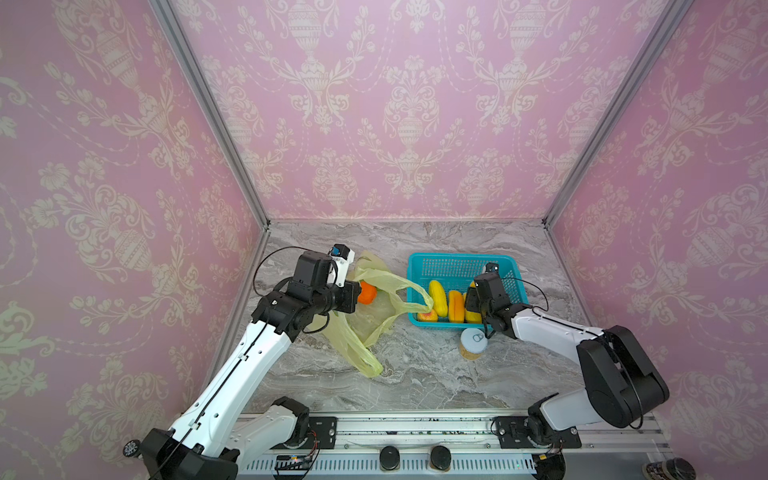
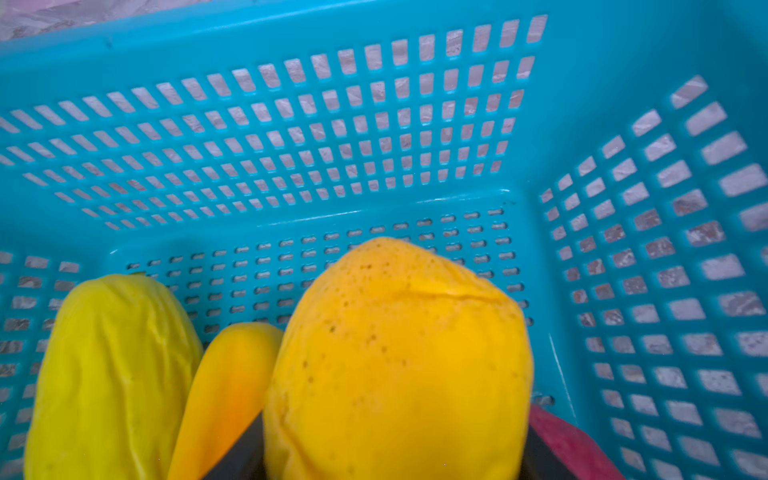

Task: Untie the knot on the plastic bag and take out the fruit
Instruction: 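Open the right gripper to release the yellow fruit into the basket, then move the empty right gripper back into the bag opening above the orange fruit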

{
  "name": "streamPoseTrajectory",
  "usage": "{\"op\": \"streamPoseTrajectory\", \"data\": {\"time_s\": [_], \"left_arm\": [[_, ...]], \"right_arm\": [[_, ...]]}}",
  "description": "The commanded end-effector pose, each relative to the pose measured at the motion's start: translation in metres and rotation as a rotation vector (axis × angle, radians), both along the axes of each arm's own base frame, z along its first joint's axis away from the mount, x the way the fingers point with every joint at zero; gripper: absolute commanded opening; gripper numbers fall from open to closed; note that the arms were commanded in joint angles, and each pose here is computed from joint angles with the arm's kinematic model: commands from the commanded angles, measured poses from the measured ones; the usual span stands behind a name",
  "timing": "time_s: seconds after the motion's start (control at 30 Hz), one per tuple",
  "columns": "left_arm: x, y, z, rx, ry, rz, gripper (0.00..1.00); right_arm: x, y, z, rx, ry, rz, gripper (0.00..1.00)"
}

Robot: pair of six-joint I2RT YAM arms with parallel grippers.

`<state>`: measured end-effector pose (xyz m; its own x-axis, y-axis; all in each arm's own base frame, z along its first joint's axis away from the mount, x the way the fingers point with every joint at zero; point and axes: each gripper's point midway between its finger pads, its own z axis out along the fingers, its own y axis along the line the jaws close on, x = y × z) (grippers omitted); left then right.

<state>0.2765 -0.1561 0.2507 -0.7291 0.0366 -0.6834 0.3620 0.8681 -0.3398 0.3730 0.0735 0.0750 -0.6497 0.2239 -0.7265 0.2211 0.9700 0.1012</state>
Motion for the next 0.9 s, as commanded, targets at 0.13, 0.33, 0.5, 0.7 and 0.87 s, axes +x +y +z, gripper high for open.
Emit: {"op": "streamPoseTrajectory", "data": {"time_s": [0.13, 0.33, 0.5, 0.7, 0.87], "left_arm": [[0.0, 0.006, 0.0, 0.031, 0.004, 0.007, 0.0], [0.0, 0.006, 0.0, 0.031, 0.005, 0.009, 0.0], [0.001, 0.005, -0.001, 0.029, 0.008, 0.009, 0.0], [0.0, 0.006, -0.001, 0.033, 0.005, 0.01, 0.0], [0.001, 0.007, -0.002, 0.039, 0.008, 0.014, 0.0]], "right_arm": [[0.015, -0.012, -0.013, 0.052, 0.039, -0.081, 0.75], [0.013, -0.013, 0.003, 0.074, -0.018, -0.078, 0.93], [-0.002, -0.021, 0.038, 0.066, -0.104, -0.077, 0.99], [-0.033, 0.009, 0.096, 0.098, -0.278, 0.072, 0.92], [-0.079, 0.082, 0.15, 0.234, -0.497, 0.437, 0.73]]}}
